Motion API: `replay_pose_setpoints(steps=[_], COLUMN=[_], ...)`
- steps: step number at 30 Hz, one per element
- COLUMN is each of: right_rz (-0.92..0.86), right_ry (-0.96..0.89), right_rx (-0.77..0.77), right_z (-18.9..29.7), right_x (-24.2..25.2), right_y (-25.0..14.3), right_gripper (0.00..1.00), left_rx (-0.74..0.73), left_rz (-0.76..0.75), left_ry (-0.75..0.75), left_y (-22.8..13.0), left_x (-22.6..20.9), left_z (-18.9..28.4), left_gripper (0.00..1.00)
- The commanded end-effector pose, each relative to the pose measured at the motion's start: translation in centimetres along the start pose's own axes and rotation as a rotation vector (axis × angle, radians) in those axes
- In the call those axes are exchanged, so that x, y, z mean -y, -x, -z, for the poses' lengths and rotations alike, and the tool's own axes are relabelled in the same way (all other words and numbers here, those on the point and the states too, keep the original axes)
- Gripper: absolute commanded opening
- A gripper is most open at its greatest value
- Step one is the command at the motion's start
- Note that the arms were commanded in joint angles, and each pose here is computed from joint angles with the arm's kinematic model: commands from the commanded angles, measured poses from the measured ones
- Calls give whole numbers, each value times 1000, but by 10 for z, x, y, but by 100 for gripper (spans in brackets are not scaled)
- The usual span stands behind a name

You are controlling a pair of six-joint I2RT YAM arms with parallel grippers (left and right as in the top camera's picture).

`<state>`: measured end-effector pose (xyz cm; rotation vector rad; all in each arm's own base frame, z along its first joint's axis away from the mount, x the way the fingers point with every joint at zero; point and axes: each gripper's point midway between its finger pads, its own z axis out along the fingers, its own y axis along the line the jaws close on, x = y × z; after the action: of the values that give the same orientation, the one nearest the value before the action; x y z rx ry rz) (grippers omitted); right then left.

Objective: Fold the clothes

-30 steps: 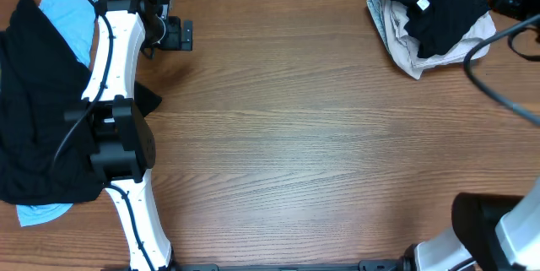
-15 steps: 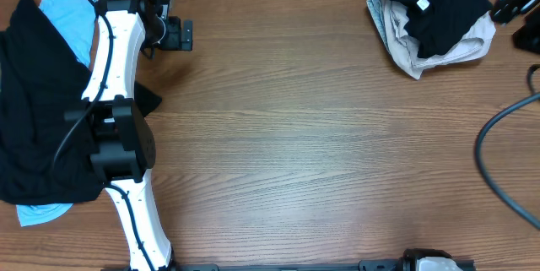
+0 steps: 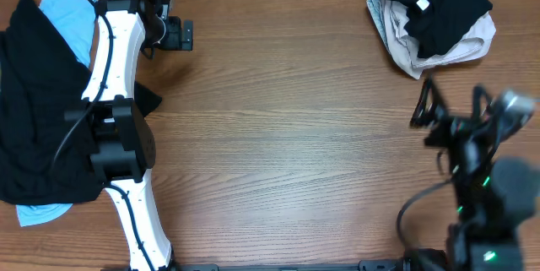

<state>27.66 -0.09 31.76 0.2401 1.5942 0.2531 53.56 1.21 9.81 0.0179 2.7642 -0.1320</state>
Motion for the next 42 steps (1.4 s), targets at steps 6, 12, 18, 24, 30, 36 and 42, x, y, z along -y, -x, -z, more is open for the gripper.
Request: replay_pose_setpoints(steps=[6, 12, 18, 24, 30, 36, 42], right_rz=[-45, -45, -45, -46, -46, -46, -47], right_ry=[41, 42, 43, 40, 38, 37, 37], right_rx=[42, 44, 46, 15, 6, 6, 6], right_z=[16, 19, 21, 25, 25, 25, 25], right_x=[21, 31, 36, 38, 38, 38, 38], right_y=[-84, -113, -130, -140, -142, -142, -143], right_gripper=[100, 100, 100, 100, 100, 100, 100], left_rx=[14, 14, 14, 15, 15, 14, 14], left_rz=[17, 17, 17, 17, 17, 17, 17], left_ry=[-5, -5, -5, -5, -5, -5, -5], left_y=[3, 3, 3, 3, 3, 3, 3], left_x=[-1, -1, -1, -1, -1, -1, -1], left_z=[5, 5, 5, 5, 5, 5, 5], left_gripper=[100, 100, 100, 100, 100, 100, 100])
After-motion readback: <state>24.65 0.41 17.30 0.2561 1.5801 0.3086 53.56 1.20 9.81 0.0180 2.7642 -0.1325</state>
